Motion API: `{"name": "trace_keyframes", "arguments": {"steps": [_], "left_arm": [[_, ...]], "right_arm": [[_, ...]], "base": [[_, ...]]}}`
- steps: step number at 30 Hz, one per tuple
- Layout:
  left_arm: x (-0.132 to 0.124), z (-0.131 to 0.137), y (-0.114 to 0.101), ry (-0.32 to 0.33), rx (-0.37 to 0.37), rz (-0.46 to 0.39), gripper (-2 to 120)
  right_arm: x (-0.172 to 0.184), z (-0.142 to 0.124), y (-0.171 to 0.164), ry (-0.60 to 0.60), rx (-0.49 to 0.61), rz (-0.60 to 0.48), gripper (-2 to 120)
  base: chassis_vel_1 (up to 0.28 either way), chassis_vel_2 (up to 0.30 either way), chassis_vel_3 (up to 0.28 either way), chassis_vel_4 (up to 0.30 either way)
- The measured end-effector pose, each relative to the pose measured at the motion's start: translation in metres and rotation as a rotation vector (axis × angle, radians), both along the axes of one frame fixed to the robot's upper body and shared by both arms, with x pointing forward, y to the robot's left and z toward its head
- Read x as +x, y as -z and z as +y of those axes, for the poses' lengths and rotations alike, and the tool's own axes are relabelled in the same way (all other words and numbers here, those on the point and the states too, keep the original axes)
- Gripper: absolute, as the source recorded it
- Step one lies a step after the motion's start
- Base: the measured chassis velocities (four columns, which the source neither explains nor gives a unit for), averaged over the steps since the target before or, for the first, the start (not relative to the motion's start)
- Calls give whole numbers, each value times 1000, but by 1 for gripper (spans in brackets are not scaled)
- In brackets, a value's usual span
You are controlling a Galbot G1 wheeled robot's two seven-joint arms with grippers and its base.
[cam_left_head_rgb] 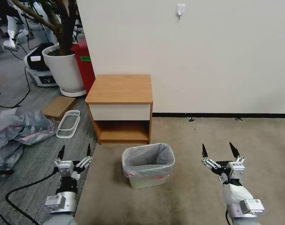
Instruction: Pick up the garbage bag from the table and place it over the trash can.
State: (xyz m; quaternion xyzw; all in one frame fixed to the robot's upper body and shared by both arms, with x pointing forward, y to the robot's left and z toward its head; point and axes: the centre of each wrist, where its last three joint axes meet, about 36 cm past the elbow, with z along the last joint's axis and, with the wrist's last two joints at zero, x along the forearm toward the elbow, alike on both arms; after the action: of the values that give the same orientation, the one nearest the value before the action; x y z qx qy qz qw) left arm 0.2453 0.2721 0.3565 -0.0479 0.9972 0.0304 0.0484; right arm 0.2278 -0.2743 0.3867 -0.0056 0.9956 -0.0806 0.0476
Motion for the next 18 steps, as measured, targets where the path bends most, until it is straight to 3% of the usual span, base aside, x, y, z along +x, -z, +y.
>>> {"name": "trace_keyframes", "arguments": {"steps": [5, 18], "left_arm": [[-4, -6, 1, 3, 0, -2, 100], [-4, -7, 0, 4, -1, -4, 100]], "right_arm": [[-2, -2, 0, -56, -12, 3, 100], [-2, -2, -1, -61, -11, 2, 100]], "base": [[0, 0, 0, 0], [0, 0, 0, 0]]}}
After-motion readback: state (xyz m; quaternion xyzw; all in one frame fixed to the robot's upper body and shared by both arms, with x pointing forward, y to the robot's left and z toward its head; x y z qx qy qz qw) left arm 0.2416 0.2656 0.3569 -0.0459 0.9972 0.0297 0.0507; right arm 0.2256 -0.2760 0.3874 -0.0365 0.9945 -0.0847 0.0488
